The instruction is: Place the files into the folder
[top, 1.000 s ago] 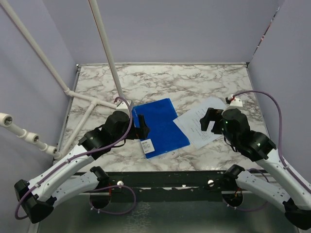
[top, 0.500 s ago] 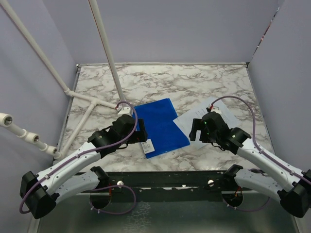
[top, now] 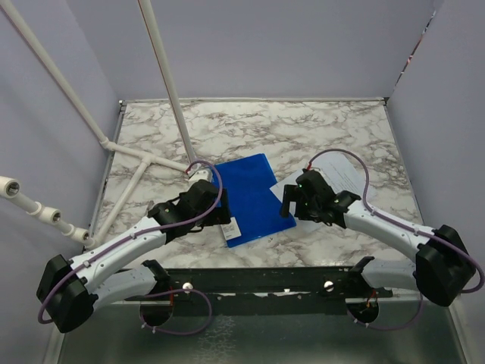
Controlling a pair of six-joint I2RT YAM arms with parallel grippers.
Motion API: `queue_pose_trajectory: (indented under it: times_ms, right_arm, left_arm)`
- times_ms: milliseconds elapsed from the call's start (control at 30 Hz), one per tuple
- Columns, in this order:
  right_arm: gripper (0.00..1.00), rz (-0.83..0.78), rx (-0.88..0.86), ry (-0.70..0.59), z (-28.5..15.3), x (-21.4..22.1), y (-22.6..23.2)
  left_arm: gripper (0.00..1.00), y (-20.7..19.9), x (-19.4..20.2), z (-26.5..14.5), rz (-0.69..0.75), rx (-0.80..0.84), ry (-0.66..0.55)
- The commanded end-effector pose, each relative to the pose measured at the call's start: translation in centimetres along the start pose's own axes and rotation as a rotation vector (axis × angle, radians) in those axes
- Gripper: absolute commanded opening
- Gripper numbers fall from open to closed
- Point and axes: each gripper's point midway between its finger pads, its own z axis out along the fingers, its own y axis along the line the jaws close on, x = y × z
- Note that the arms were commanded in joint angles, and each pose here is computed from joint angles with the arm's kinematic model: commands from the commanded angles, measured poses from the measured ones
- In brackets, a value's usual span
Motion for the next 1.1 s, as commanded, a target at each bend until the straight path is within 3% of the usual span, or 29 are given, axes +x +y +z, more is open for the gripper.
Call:
queue_pose_trajectory:
  times_ms: [0,633,1067]
  right_arm:
    - [1.00,-0.003,-0.072,-0.025,1.1,-1.9,2.7]
    - [1.00,-0.010,-0.197,0.096,6.2,-1.3,7.1]
    - [1.00,-0.025,-0.009,0.062,6.7,-1.0,2.8]
  left_arm:
    - [0.99,0.6,0.3,0.7,-0.010,-0.028,-0.003]
    - [0.99,2.2,2.8,3.6,-0.017,-0.117,0.067]
    - [0.99,2.9,5.4,6.8,0.019,-0.158,0.154]
